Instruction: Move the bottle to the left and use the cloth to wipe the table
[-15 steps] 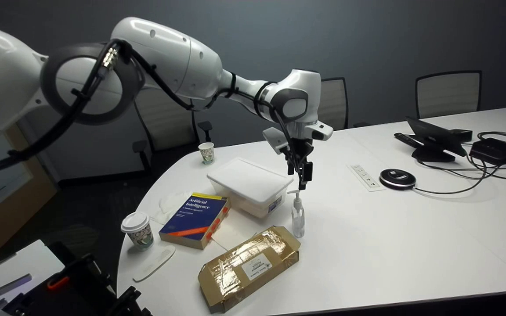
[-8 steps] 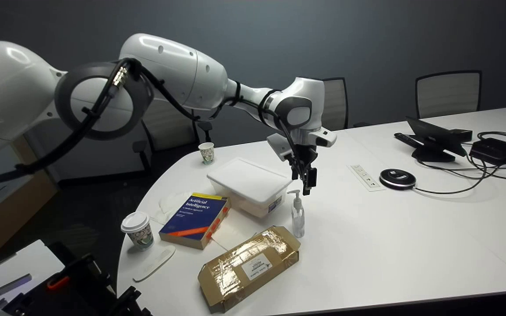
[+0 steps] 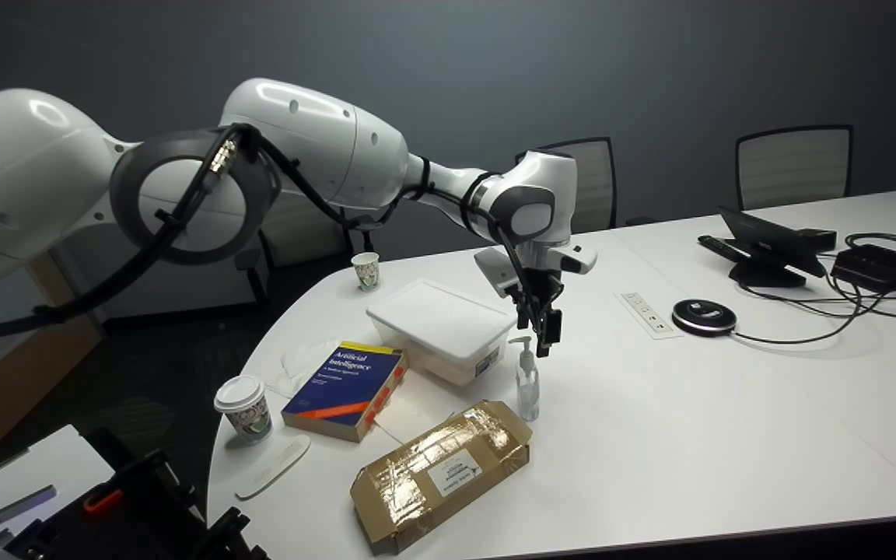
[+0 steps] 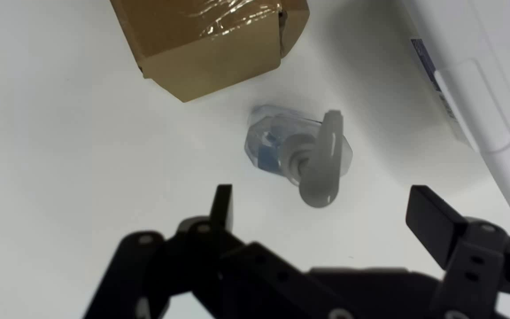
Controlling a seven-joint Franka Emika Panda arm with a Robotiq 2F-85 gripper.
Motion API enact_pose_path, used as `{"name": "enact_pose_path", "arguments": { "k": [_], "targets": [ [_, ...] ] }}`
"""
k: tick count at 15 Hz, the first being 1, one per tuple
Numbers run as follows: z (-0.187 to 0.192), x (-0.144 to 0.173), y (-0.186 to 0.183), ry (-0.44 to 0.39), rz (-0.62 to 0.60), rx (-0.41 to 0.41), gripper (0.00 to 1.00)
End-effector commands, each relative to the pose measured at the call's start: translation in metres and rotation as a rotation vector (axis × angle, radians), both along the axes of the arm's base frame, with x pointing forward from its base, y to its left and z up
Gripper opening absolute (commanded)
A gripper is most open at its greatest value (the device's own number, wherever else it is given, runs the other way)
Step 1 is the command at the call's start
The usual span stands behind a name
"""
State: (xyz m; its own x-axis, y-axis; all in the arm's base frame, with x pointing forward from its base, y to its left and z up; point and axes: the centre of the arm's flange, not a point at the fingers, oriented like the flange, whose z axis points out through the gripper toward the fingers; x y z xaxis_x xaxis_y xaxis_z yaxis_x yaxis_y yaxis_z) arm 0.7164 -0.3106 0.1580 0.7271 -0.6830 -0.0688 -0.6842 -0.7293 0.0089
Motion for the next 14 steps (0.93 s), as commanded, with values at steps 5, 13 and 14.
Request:
{"name": "enact_pose_path", "arguments": {
  "k": [5, 13, 14],
  "targets": [
    [0.0026, 0.0063, -0.0042, 0.035, -0.026, 0.043, 1.0],
    [-0.0037, 0.0034, -0.0007, 0.064, -0.03, 0.064, 1.0],
    [-0.004, 0.0046, 0.0007, 0.065, -0.028, 0.065, 1.0]
  ]
}}
